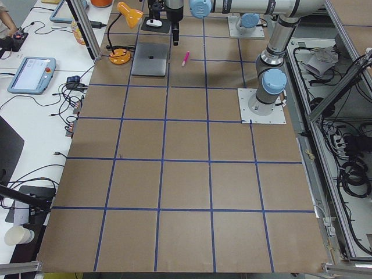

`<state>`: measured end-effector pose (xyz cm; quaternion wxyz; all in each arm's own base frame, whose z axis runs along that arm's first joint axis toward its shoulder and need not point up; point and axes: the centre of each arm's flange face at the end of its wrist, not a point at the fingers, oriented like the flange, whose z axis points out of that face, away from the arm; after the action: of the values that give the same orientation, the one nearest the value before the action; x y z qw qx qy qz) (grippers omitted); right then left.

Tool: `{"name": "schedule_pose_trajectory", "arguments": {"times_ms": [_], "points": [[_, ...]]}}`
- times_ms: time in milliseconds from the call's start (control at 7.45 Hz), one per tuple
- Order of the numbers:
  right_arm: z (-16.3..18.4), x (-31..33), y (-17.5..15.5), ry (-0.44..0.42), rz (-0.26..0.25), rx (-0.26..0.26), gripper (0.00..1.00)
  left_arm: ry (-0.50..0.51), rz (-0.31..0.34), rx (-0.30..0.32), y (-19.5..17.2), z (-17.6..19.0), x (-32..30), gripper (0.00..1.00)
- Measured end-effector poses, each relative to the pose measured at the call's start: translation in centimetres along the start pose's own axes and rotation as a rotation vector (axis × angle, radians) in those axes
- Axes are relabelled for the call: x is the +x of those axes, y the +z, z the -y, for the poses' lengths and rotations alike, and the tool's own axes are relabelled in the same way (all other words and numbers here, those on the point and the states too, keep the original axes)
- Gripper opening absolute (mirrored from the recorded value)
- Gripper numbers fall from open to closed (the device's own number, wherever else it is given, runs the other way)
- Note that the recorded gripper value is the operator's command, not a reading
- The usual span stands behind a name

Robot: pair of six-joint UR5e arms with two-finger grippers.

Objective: Place pen and mouse around notebook

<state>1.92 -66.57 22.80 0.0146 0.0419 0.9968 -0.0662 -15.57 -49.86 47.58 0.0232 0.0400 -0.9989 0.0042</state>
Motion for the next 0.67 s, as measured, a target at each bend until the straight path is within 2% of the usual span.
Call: {"name": "schedule_pose_trajectory", "arguments": {"times_ms": [134,402,671], "points": [[-0.8,-0.7,-3.1,-0.005,0.001,-0.018,1.0,0.0,0.0,0.0,0.0,0.0,0.0,1.0],[-4.4,-2.5,-10.8,0.01,-0.001,-0.091,1.0,-0.001,-0.001,0.001,-0.1,-0.1,-0.1,1.0],[-9.0,-5.3,-17.1,0.101,-0.011,-0.154,1.0,-0.001,0.0,0.0,-0.1,-0.2,-0.1,1.0]]}}
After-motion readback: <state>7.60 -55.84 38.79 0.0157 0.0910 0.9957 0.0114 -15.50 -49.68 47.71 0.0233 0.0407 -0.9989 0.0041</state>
